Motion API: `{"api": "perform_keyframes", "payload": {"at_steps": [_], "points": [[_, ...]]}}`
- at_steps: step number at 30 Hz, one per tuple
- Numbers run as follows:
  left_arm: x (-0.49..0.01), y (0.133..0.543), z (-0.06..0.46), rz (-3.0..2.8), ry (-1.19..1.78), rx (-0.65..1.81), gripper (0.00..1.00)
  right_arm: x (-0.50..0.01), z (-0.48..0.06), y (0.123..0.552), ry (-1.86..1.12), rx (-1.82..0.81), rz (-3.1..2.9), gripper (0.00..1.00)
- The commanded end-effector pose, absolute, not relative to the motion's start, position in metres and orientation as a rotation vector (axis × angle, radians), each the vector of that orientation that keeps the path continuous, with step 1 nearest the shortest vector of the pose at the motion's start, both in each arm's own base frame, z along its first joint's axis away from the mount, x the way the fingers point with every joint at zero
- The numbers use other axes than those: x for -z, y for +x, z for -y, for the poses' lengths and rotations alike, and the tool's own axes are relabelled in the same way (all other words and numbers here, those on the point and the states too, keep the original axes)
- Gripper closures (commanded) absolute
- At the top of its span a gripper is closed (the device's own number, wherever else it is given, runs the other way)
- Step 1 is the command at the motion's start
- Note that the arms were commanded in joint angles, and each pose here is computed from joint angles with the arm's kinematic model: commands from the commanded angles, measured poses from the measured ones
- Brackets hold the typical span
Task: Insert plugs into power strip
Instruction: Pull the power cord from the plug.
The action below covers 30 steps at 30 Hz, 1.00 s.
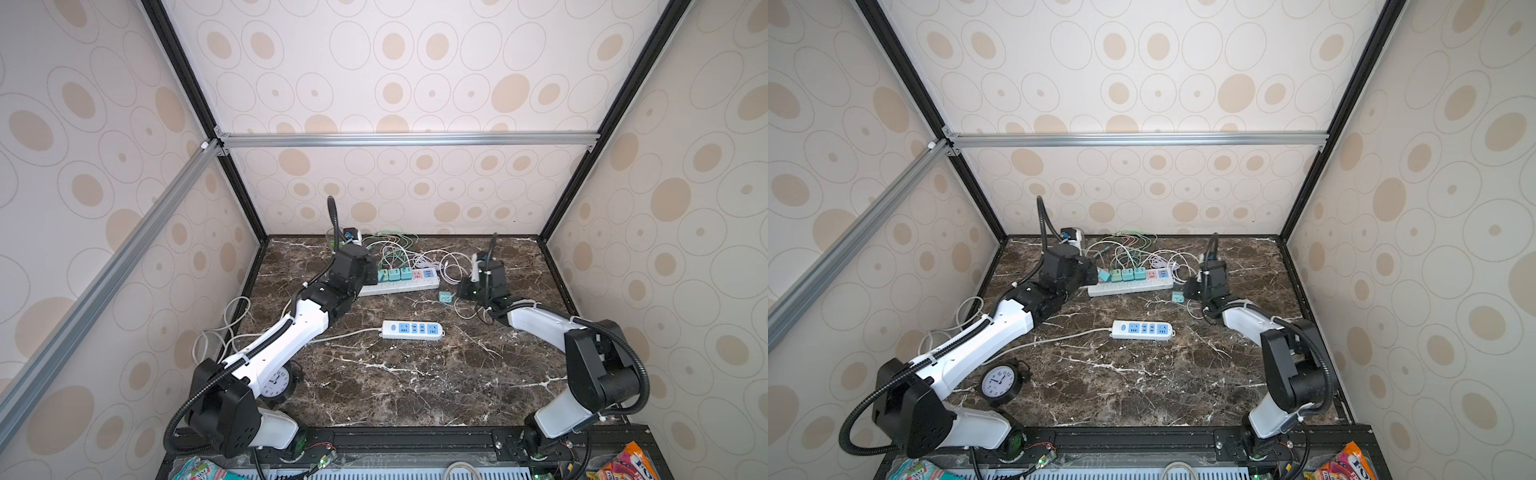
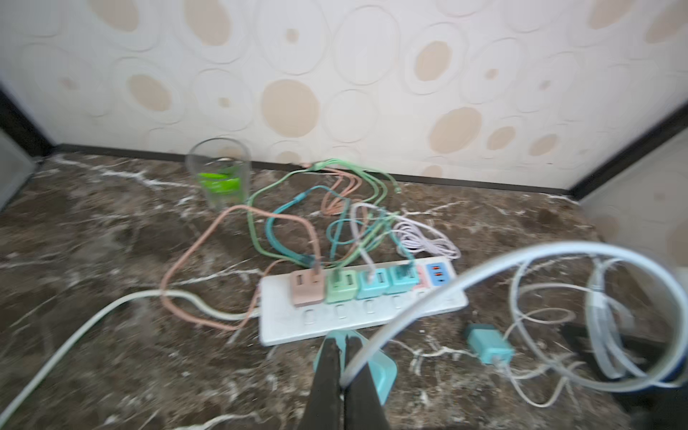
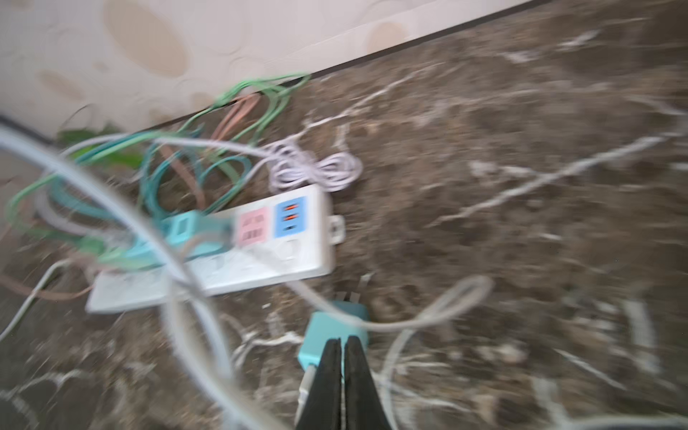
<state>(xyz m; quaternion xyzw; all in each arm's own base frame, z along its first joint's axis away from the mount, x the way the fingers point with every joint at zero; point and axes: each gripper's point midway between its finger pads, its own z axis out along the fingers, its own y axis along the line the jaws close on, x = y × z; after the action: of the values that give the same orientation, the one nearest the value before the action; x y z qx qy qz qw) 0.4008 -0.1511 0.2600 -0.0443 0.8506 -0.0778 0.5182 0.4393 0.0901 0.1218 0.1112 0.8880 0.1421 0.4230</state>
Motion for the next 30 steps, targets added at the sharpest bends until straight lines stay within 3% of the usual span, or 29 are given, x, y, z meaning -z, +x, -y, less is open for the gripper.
{"api": "perform_keyframes", "payload": {"at_steps": [1,9,17,25,30], "points": [[-0.257,0.390,0.109,-2.042,-0.218,0.056,1.00,-0.091,-0.026,0.413,0.566,-0.258,-2.326,0.93],[-0.258,0.369,0.050,-2.024,-0.343,-0.101,1.00,-0.086,0.039,0.398,0.806,-0.187,-2.320,0.91],[-0.265,0.335,-0.043,-1.954,-0.576,-0.299,1.00,-0.067,0.092,0.379,1.081,-0.206,-2.288,0.88],[-0.256,0.334,-0.047,-1.982,-0.592,-0.253,1.00,-0.063,0.093,0.380,1.091,-0.268,-2.304,0.81],[-0.266,0.314,-0.090,-1.933,-0.696,-0.475,1.00,-0.060,0.110,0.373,1.141,-0.189,-2.305,0.76]]}}
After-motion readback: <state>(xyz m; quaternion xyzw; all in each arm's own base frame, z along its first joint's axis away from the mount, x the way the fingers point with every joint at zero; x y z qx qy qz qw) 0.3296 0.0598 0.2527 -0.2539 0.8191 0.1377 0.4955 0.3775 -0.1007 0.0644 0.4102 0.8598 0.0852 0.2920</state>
